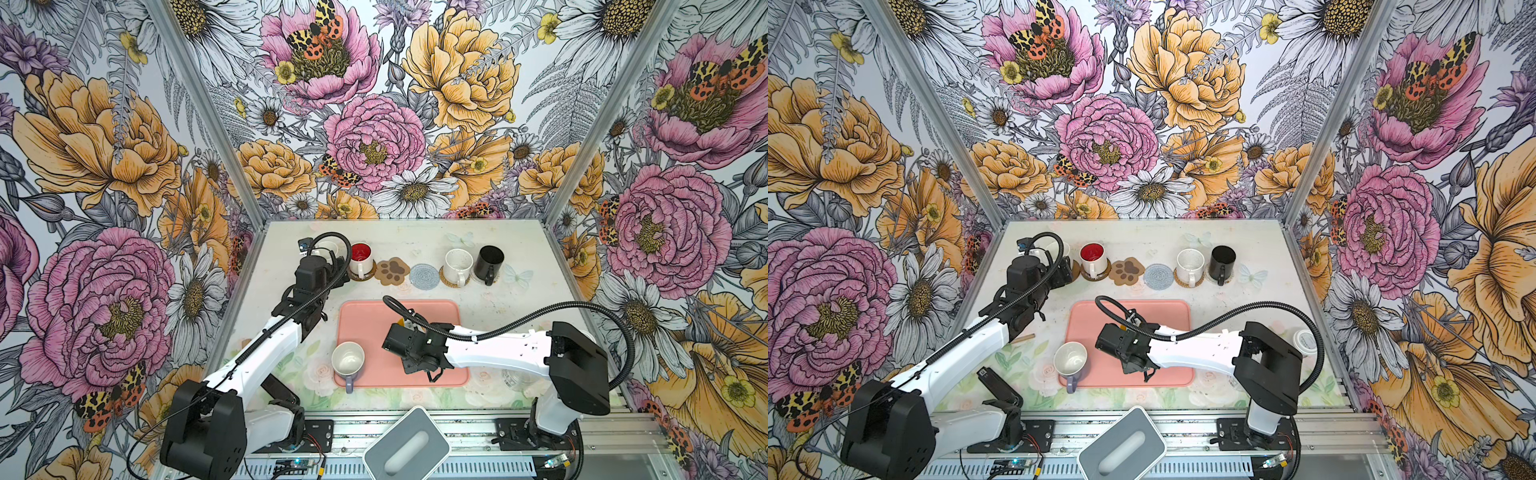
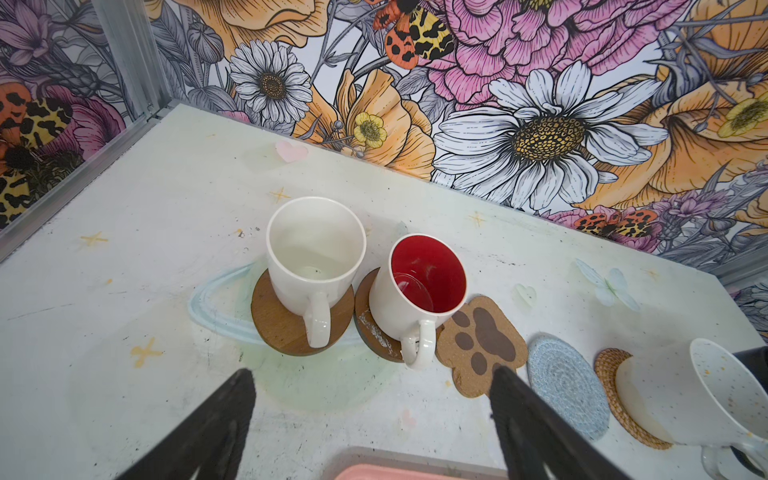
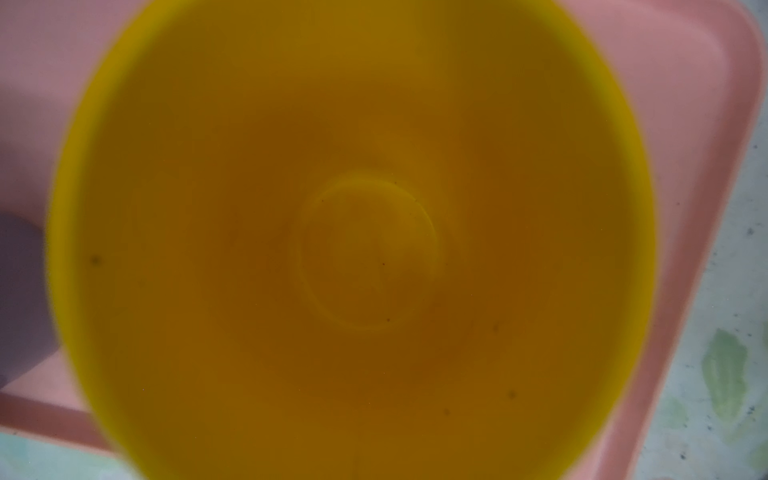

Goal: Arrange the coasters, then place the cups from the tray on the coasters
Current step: 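Close the right gripper inside the yellow mug's rim and lift it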

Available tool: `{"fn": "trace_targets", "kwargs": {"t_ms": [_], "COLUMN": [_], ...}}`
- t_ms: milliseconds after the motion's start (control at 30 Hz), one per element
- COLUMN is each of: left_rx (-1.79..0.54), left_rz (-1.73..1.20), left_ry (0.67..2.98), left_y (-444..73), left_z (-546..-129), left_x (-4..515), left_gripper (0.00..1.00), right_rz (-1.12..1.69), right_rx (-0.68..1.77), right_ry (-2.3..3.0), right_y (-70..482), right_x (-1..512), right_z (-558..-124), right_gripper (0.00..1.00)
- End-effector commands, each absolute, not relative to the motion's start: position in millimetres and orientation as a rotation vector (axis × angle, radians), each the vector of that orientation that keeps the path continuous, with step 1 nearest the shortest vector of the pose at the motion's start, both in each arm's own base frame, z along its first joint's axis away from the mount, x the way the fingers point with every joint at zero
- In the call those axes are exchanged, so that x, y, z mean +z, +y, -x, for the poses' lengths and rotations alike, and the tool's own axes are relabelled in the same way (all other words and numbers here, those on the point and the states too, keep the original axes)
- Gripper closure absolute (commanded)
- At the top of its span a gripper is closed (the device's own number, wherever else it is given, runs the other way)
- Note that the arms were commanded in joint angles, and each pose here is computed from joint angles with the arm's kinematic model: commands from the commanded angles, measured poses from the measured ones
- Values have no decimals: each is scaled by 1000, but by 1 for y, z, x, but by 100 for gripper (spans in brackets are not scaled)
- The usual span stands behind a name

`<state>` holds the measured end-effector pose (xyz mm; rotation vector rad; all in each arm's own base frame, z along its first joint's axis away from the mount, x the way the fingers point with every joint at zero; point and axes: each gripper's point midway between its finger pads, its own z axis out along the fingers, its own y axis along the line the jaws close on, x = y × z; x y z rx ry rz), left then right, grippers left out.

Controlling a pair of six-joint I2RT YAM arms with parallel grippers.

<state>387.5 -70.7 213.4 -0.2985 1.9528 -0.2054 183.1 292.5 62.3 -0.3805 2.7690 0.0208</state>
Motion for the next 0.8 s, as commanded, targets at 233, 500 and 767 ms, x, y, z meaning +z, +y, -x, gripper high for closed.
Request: {"fn": "trace_targets", "kwargs": {"t_ms": [233,500,767], "left_rx": [-236,-237,-234], "left_rz": [301,298,300], "left_ry": [1945,1946,1949], "left_y": [-72,-73,-73], "left_z": [-391,-392,-392], "left_x": [215,215,214], "left_gripper": [10,10,10], "right_rz": [374,374,378], "right_rx": [7,22,45], "right_ry": [2783,2775,2760], "right_y": [298,300,302], "right_x": [49,51,58], "right_z": [-184,-186,-190], "right_gripper": [80,65,63]}}
